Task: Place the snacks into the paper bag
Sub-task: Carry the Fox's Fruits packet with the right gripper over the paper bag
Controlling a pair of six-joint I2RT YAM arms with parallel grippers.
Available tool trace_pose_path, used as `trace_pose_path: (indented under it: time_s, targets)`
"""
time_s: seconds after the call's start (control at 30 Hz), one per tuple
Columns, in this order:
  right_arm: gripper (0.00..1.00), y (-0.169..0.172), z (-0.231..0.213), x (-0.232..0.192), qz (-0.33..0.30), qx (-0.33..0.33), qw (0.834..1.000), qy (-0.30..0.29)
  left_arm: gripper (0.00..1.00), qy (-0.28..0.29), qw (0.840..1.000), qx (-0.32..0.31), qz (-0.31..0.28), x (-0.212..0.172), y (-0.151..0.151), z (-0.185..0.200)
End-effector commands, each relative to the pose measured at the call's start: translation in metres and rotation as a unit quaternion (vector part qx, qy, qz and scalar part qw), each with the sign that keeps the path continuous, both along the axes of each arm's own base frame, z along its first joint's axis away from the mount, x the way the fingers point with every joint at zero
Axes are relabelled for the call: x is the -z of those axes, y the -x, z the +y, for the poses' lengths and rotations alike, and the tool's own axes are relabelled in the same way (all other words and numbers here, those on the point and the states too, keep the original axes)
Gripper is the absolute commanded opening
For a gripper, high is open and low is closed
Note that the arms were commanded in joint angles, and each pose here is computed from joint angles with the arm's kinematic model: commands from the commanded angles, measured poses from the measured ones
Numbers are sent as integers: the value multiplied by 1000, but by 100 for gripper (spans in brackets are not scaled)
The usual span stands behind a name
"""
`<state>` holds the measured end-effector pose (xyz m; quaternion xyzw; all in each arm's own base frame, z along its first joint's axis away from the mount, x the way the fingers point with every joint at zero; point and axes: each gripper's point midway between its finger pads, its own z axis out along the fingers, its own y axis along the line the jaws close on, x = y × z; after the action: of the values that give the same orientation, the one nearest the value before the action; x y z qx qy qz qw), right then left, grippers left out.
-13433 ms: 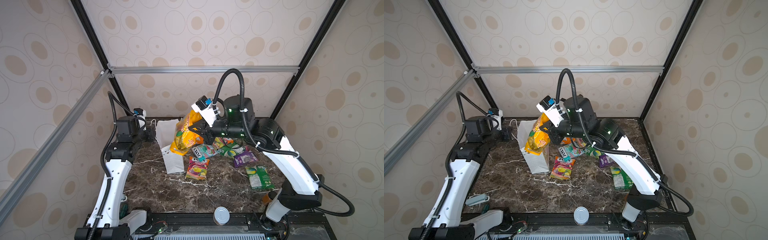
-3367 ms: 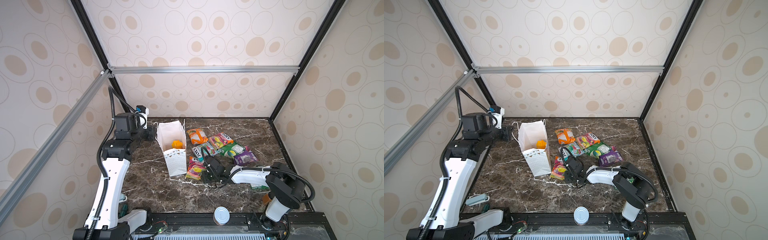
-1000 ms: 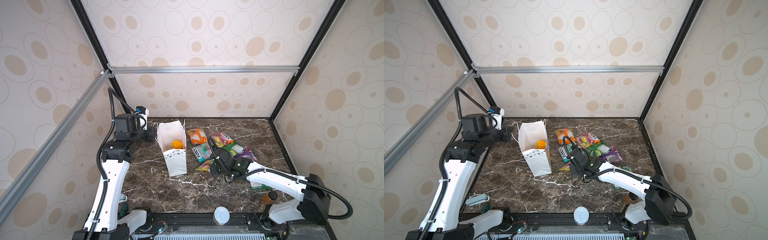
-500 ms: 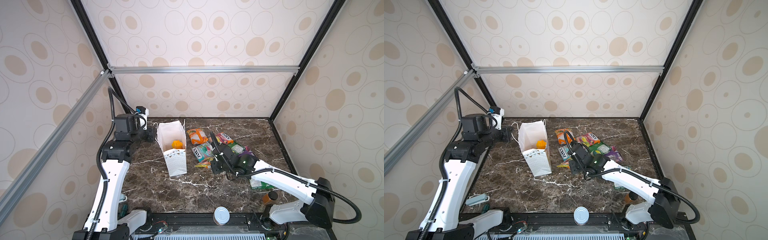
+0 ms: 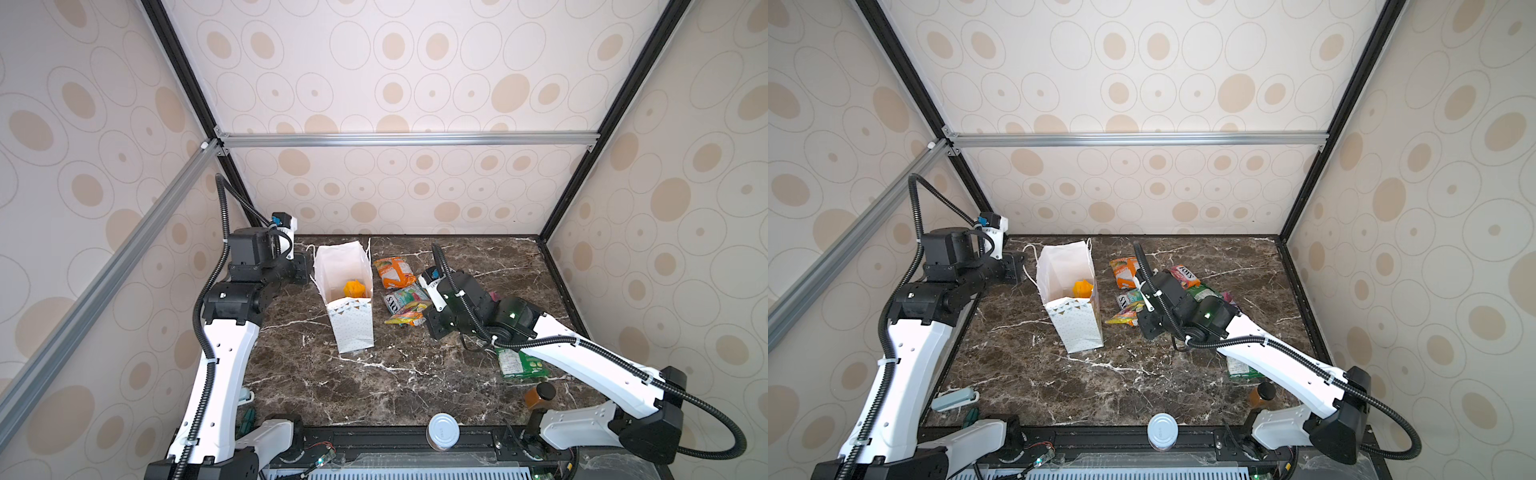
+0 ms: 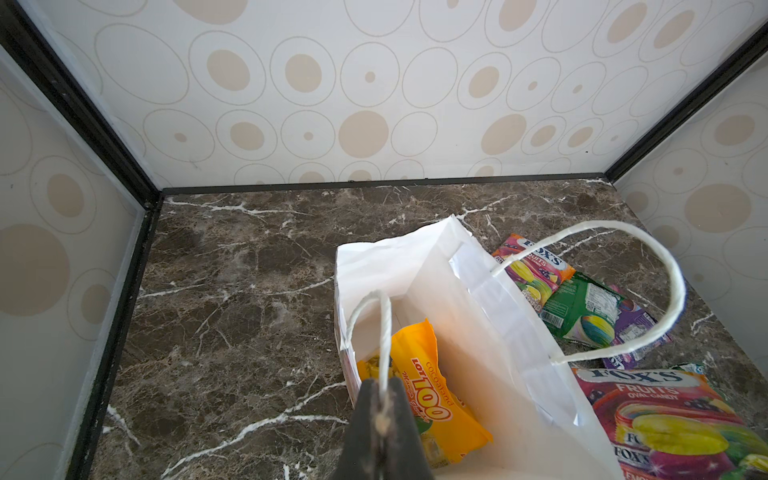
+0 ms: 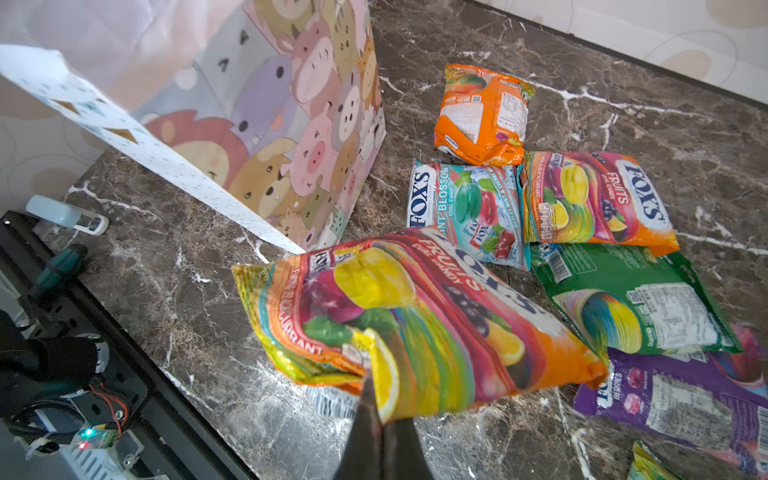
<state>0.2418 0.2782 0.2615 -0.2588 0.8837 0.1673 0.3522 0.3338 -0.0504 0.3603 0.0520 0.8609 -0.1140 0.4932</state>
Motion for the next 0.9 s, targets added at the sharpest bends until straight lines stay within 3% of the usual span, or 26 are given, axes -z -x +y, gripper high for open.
trace_pose_path:
  time_s: [0.0,0.87]
  targets:
    - [0,8,6,-27,-21,-34,999,-14,0,-7,1000,7,-25,-12,5,-2]
    - [0,69,68,-151,-88,-220,966,-106,0,-8,1000,6,-24,-11,5,-1]
